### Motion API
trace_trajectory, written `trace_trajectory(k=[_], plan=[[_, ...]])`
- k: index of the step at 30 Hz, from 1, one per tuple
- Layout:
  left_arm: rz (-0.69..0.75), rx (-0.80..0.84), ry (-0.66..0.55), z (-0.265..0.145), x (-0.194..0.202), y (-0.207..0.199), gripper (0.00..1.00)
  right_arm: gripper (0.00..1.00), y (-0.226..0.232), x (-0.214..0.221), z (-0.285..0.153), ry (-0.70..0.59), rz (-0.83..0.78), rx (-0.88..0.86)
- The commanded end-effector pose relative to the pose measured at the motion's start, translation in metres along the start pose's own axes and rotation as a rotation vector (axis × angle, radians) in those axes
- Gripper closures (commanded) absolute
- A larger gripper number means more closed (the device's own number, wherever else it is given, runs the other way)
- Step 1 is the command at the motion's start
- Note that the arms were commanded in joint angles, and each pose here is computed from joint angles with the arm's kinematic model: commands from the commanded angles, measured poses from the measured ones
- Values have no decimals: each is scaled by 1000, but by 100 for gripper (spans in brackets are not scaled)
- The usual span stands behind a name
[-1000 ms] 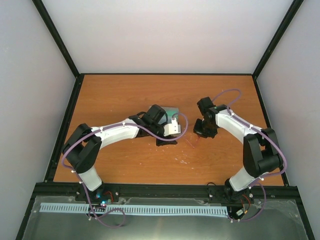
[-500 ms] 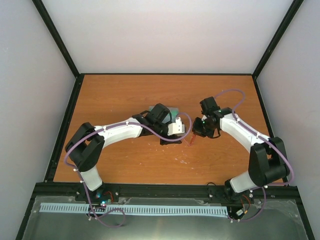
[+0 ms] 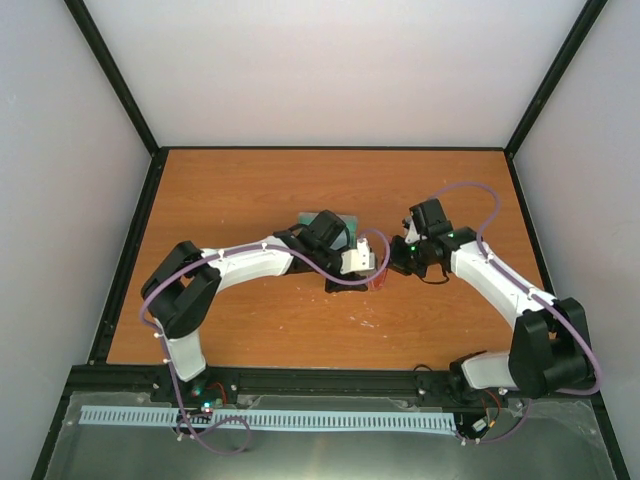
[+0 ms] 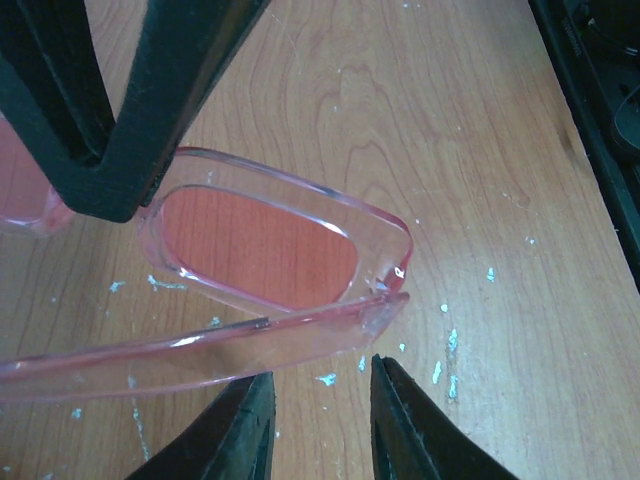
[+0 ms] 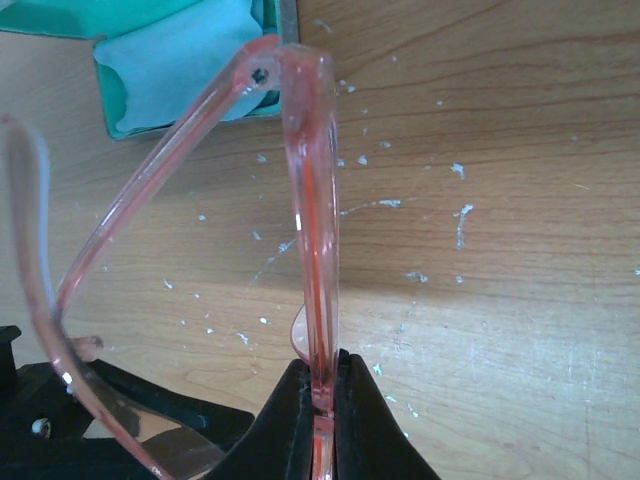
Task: Organize the sunglasses
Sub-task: Fold the sunglasses.
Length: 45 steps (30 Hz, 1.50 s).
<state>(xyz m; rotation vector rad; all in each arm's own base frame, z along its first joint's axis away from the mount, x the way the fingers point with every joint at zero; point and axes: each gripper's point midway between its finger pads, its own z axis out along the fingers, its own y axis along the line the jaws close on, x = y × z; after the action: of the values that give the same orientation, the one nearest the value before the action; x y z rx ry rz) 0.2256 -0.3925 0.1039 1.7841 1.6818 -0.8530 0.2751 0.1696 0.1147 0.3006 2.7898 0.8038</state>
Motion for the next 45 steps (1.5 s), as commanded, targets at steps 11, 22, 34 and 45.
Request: trace_trajectory(k=[11, 22, 34, 45], plan=[[101, -34, -128, 0, -56, 13, 64, 97, 44, 17, 5, 88, -102, -191], [89, -141, -70, -47, -45, -1, 48, 97, 9, 9, 15, 40, -17, -18], [12, -320, -214, -106, -71, 18, 73, 97, 34, 11, 5, 57, -61, -138], [-60, -422, -135, -98, -36, 99, 88, 97, 47, 20, -14, 43, -102, -218]])
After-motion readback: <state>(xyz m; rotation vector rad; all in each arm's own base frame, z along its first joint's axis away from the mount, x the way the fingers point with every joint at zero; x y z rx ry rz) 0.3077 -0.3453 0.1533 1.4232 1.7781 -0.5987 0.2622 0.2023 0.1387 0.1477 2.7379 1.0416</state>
